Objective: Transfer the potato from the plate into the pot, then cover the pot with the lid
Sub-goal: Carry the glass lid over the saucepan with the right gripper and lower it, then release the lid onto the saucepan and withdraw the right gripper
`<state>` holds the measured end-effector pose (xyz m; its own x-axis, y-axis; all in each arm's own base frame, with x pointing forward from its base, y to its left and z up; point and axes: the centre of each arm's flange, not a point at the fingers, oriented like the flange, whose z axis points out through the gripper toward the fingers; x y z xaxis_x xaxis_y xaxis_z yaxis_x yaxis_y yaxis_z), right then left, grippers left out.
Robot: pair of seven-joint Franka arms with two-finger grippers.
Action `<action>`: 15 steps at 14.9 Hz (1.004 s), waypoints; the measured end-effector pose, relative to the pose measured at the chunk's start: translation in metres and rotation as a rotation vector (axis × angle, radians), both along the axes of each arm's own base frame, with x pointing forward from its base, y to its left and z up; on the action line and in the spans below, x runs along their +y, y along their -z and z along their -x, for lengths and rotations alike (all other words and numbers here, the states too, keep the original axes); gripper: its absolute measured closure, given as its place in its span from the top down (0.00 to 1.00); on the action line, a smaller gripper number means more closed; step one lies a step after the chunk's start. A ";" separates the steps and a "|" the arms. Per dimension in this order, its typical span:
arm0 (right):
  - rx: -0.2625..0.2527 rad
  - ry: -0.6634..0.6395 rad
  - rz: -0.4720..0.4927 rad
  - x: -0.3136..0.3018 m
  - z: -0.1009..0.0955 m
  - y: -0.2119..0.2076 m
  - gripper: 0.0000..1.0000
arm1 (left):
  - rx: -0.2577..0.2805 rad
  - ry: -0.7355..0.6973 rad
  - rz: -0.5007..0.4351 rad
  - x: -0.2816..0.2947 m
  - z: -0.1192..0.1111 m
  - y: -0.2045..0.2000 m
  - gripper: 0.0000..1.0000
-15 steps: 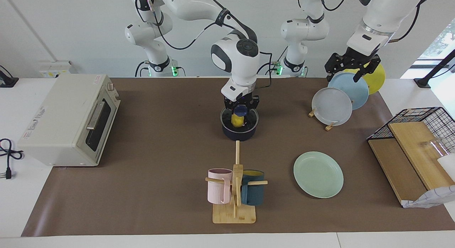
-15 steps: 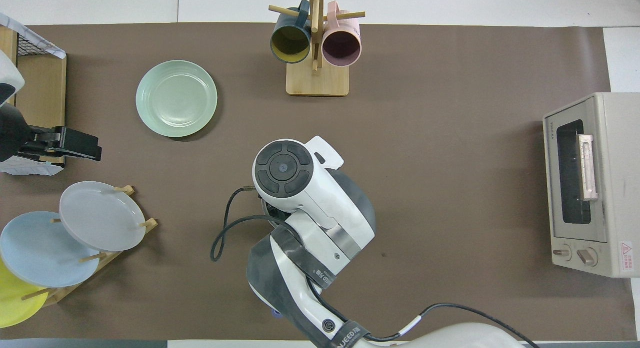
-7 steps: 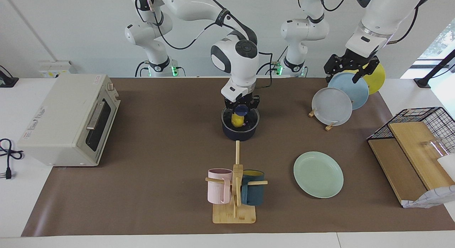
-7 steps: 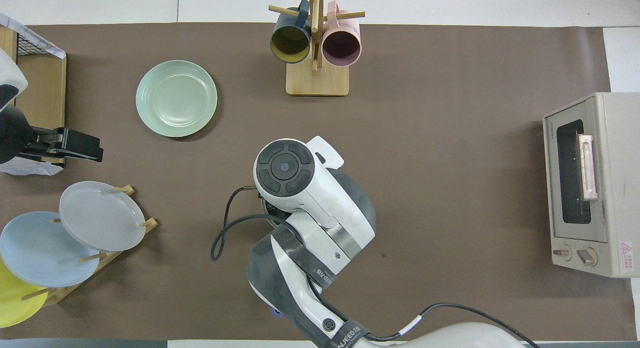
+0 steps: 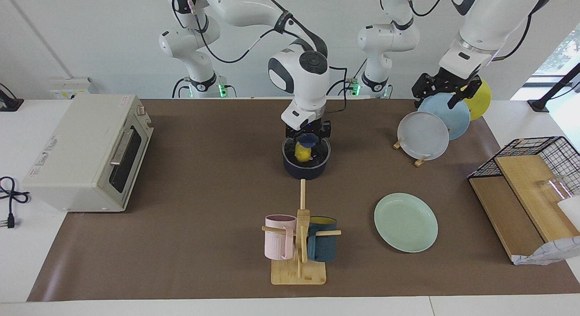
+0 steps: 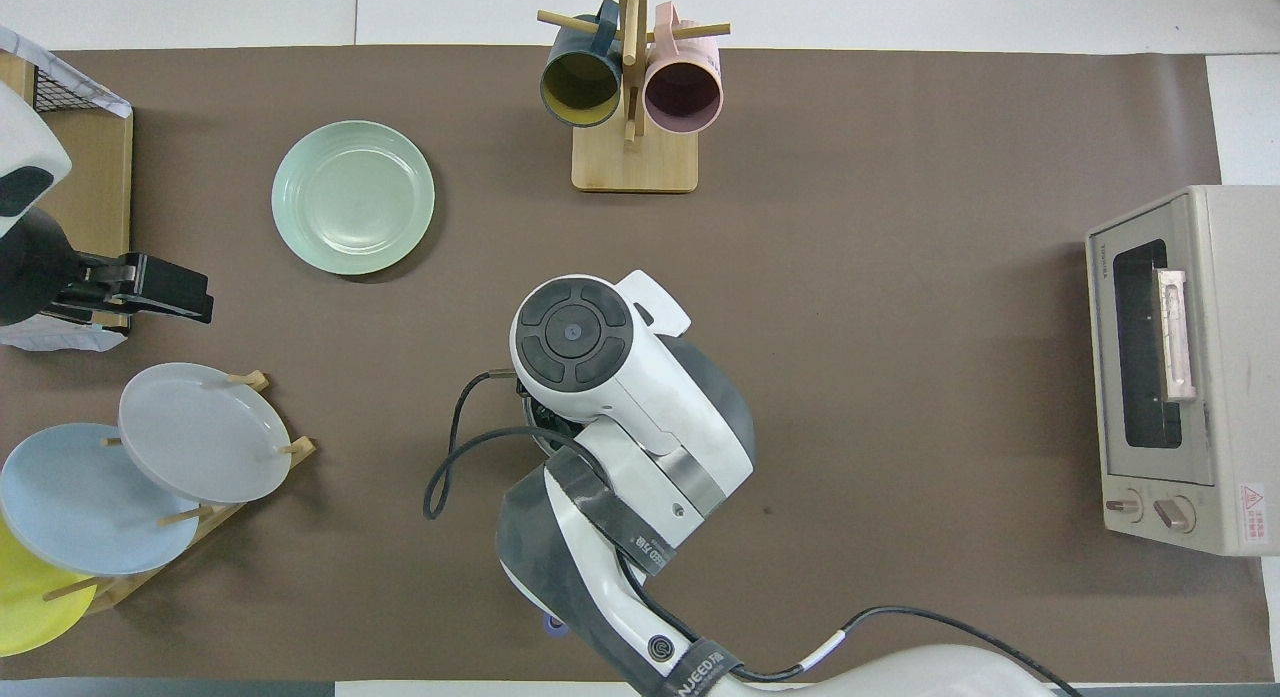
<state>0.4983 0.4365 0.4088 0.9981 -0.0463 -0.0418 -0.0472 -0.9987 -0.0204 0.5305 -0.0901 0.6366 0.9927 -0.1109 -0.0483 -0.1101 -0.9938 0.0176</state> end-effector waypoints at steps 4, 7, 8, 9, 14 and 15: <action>-0.052 -0.005 -0.001 -0.021 -0.023 -0.031 1.00 | 0.004 -0.004 -0.001 0.002 -0.001 0.001 1.00; -0.056 -0.029 0.012 -0.075 -0.054 -0.087 1.00 | 0.007 -0.007 -0.001 0.004 -0.001 0.001 1.00; -0.055 -0.035 0.016 -0.103 -0.063 -0.108 1.00 | 0.008 -0.008 -0.001 0.004 -0.001 0.001 1.00; -0.052 -0.036 0.020 -0.135 -0.071 -0.127 1.00 | 0.009 -0.009 -0.001 0.005 -0.001 0.001 1.00; 0.026 0.000 0.051 -0.276 -0.065 -0.198 1.00 | 0.011 -0.026 -0.002 0.013 -0.002 0.001 1.00; 0.050 0.001 0.057 -0.292 -0.062 -0.201 1.00 | 0.010 -0.027 -0.002 0.014 -0.002 0.001 1.00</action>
